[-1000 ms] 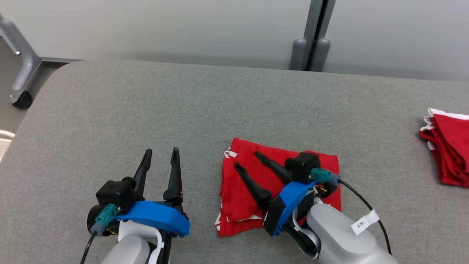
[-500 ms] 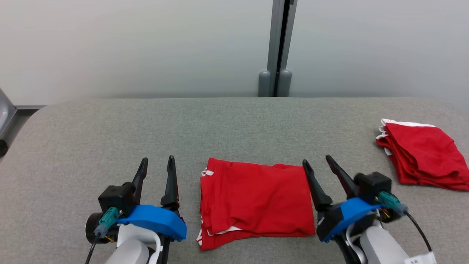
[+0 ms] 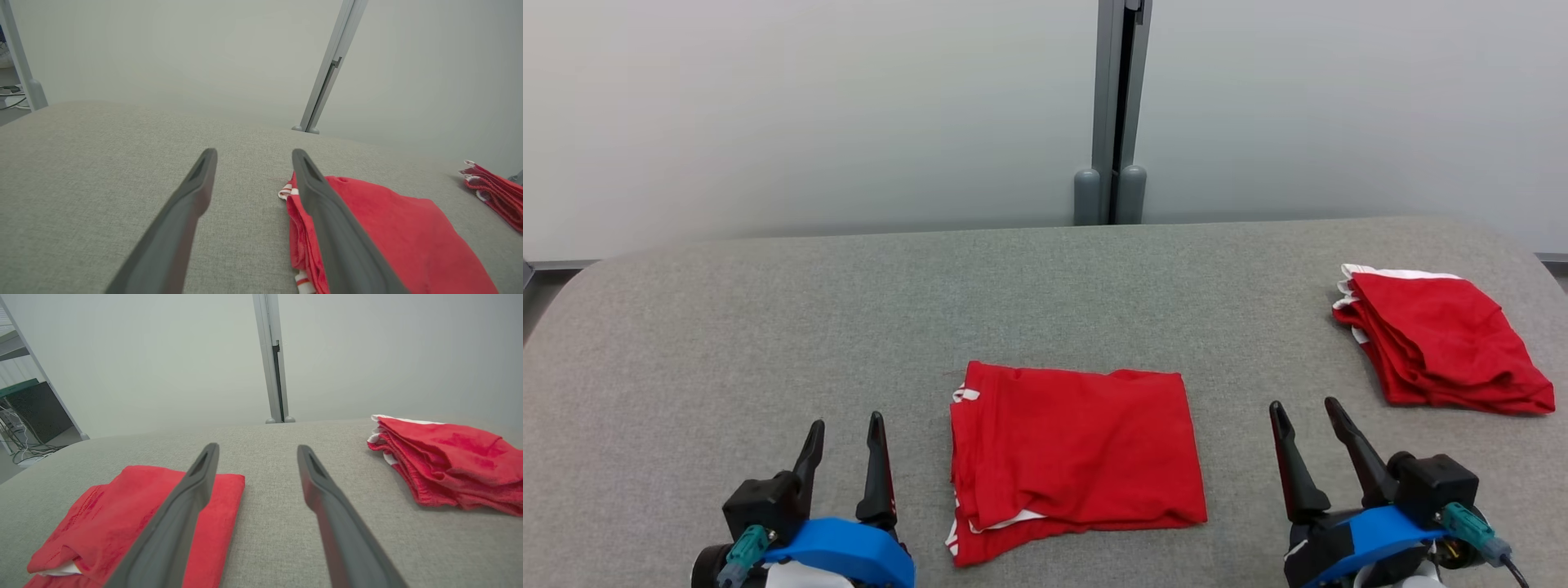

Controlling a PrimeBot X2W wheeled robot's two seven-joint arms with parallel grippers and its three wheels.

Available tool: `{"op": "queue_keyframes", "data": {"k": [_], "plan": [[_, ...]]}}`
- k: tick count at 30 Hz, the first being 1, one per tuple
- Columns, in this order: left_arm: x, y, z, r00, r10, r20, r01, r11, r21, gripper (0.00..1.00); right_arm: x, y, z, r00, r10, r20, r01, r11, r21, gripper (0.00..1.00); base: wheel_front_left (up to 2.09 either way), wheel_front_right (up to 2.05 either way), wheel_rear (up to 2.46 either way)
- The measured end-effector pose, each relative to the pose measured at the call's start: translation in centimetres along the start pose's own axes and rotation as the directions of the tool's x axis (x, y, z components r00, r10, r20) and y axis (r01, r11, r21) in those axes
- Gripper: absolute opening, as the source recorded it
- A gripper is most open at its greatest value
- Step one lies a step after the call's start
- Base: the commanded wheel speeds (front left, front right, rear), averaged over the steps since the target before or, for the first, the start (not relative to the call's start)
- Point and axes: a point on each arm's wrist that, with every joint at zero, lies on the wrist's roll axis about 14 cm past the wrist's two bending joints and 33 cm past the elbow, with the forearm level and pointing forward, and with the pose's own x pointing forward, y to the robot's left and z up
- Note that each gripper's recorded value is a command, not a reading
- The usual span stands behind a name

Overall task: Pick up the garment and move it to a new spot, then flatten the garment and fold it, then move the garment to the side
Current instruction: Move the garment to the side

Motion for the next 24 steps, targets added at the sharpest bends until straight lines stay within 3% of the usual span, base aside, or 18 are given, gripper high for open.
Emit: {"op": "queue_keyframes", "data": {"k": [24], "plan": [[-0.90,0.65,-0.50,1.000,0.015,-0.002,-0.015,1.000,0.014,1.00,-0.70,0.13,-0.41,1.000,0.001,-0.030,-0.001,1.000,-0.002,1.00,0.00,0.00,0.00]]}}
